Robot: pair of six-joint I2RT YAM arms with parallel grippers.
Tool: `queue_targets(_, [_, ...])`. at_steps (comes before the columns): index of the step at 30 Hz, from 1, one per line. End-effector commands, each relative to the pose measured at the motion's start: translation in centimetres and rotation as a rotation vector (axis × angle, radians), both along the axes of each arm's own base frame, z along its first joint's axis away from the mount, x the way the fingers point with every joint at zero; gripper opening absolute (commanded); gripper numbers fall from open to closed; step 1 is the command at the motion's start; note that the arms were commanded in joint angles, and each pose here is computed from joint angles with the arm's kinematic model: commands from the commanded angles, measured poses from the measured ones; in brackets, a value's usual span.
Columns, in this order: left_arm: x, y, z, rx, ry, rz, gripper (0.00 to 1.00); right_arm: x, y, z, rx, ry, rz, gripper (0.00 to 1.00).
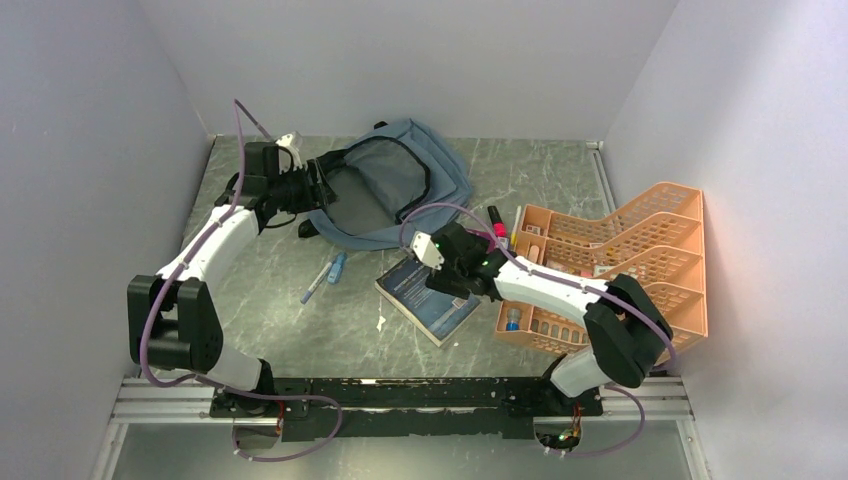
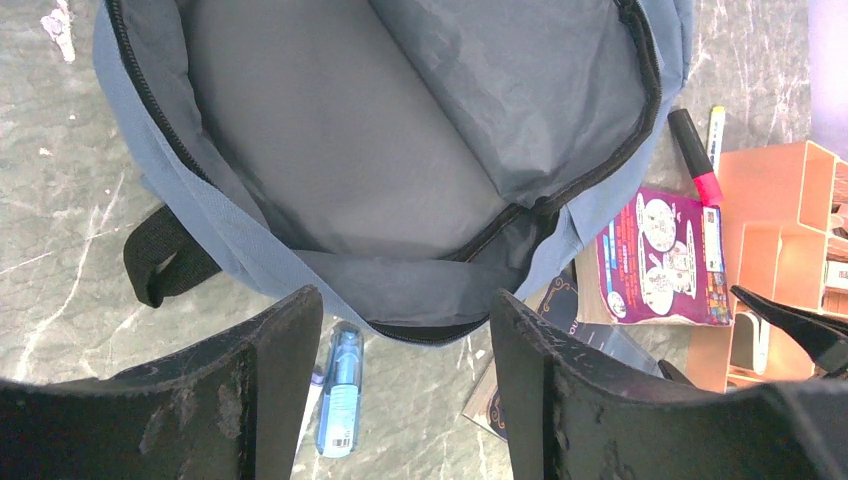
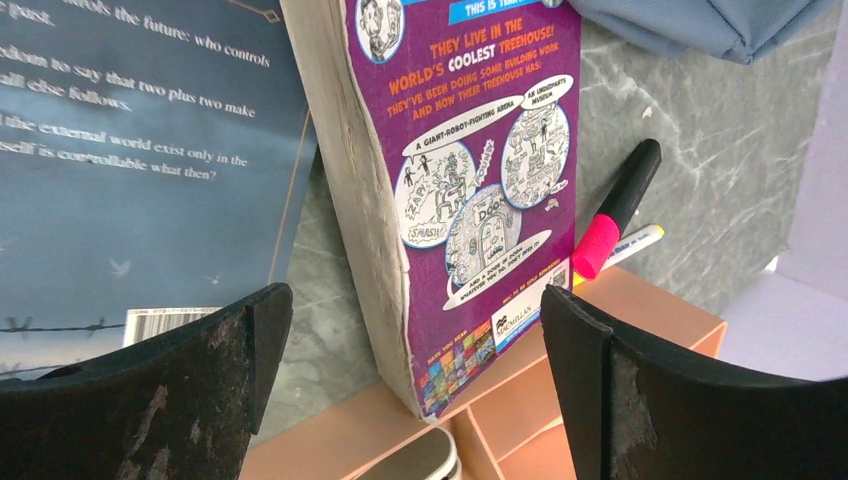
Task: Pack the student bag
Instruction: Pick up the book from the center of the board.
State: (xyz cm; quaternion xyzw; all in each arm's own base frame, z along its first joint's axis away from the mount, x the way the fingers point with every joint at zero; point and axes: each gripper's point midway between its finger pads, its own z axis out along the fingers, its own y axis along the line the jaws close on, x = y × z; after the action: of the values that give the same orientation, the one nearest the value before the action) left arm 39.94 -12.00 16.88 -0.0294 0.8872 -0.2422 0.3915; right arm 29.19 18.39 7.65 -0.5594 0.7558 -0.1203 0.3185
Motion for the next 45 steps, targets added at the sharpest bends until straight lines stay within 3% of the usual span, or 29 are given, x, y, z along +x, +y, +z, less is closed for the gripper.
queue_targets(1, [-0.3,-0.2,0.7,-0.008,-0.027,-0.024,0.66,0.6,-0.7,-0.8,-0.086,-0.043,0.058,0.99])
queue_targets(32, [-0.1,0.4,0.1,-0.053,-0.002,-0.021,0.66,3.7,-1.8,-6.7,-0.194,-0.048,0.090,0.98])
queue_targets(45, [-0.1,0.7,0.0,-0.072,0.001,-0.019,0.66,4.5,-1.5,-6.9,-0.148,-0.041,0.037,0.55])
